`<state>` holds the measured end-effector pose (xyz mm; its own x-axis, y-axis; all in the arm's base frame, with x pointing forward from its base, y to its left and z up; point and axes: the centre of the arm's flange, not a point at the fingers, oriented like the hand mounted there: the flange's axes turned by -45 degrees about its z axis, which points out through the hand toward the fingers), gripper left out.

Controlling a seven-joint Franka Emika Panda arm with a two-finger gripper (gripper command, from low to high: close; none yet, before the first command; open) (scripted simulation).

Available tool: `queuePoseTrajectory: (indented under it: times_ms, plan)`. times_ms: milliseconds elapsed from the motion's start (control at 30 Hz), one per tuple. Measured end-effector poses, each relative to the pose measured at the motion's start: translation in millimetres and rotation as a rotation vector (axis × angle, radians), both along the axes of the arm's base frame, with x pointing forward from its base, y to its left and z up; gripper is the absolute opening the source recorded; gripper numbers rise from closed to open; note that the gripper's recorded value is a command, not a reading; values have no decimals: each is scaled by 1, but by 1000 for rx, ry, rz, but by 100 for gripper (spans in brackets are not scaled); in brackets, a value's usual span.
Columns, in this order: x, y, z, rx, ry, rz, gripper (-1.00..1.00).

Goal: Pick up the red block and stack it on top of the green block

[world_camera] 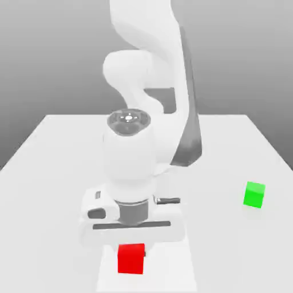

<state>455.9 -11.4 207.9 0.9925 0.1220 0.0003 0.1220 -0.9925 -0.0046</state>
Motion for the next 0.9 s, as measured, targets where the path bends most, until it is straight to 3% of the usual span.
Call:
queuePoseTrajectory:
  times_ms: [167, 400, 633, 833, 867, 900]
  plan:
    - [-33, 115, 15, 20, -1, 448, -100]
    - [-135, 256, 30, 28, -2, 1156, -100]
    - [-244, 317, 36, 2, -3, 1756, -100]
    - [-258, 323, -13, -7, -3, 1833, -100]
    - [-258, 322, -22, -6, -3, 1833, 100]
    - [-258, 322, -22, -6, -3, 1832, 100]
